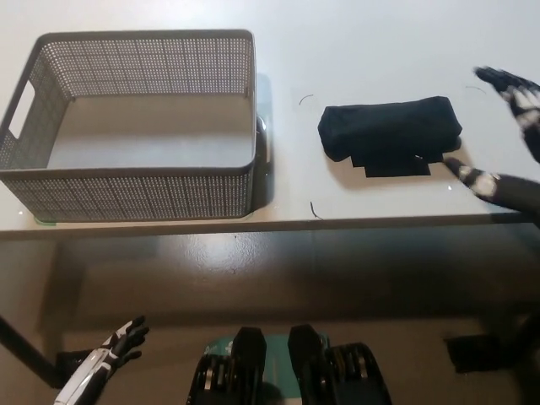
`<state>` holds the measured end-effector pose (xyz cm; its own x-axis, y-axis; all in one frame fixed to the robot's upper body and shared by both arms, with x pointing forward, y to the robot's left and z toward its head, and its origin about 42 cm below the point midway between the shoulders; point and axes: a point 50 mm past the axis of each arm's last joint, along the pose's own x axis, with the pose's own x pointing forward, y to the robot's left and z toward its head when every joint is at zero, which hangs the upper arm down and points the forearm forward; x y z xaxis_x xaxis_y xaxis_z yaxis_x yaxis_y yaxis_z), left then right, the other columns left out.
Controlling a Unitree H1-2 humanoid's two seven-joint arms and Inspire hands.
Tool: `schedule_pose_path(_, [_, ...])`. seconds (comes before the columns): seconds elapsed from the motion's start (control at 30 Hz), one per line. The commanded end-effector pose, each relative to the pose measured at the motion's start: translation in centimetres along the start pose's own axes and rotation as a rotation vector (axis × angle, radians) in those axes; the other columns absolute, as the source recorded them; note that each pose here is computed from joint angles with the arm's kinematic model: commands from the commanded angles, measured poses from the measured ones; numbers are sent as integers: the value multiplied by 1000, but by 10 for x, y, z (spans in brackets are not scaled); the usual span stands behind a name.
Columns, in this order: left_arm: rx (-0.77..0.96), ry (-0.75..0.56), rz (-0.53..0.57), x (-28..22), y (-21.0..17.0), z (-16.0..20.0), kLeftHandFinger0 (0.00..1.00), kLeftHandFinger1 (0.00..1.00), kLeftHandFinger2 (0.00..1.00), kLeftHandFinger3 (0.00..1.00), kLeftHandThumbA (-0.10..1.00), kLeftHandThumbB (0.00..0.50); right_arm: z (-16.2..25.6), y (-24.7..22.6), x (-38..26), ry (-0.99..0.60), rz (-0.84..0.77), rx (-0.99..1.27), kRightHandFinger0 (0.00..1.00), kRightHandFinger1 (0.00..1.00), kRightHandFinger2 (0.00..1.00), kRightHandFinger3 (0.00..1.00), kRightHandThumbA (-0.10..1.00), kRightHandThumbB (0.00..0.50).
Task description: Use the right hand to pick up the pencil case on the right hand side and put it into a grey container on the left side
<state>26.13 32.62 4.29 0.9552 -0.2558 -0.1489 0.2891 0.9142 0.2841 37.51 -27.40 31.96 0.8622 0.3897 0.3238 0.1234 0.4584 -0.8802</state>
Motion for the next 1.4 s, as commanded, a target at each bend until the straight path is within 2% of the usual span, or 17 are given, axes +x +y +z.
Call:
schedule_pose_path(0.0, [40,-47,-12,-6,7,1,1000,1000,1000,1000,1000,317,0,-22,52,13,112,-318,1000,1000,1000,1000,844,500])
schedule_pose_path(0.1, [43,-41,-13,-8,6,0,1000,1000,1000,1000,1000,319,1,-17,69,4,168,-366,1000,1000,1000,1000,836,500])
schedule_pose_path(0.2, [26,-35,-8,-10,4,-4,1000,1000,1000,1000,1000,365,3,-10,86,-6,227,-403,1000,1000,1000,1000,841,500])
schedule_pose_path(0.3, [26,-35,-7,-11,1,-6,1000,1000,1000,1000,1000,375,2,-4,101,-2,267,-420,1000,1000,1000,1000,854,500])
schedule_pose_path(0.43, [31,-33,-13,-11,0,-7,1000,1000,1000,1000,1000,369,-2,0,120,41,339,-451,1000,1000,1000,1000,1000,500])
schedule_pose_path(0.63, [33,-32,-18,-13,-2,-10,1000,1000,1000,1000,1000,367,-5,-3,139,78,381,-452,1000,1000,1000,1000,1000,500])
schedule_pose_path(0.87, [42,-50,-17,-11,-2,-9,1000,1000,1000,1000,1000,325,-5,-8,158,104,425,-464,1000,1000,1000,1000,1000,500])
schedule_pose_path(1.07, [37,-56,-16,-8,-1,-8,1000,1000,1000,1000,1000,351,-3,-7,170,123,464,-452,1000,1000,1000,1000,1000,500])
schedule_pose_path(1.23, [44,-59,-22,-9,-3,-10,1000,1000,1000,1000,1000,334,-3,3,177,156,506,-415,1000,1000,1000,1000,1000,500])
schedule_pose_path(1.37, [32,-55,-21,-9,-3,-9,1000,1000,1000,1000,1000,361,-4,13,187,173,529,-414,1000,1000,1000,1000,1000,500])
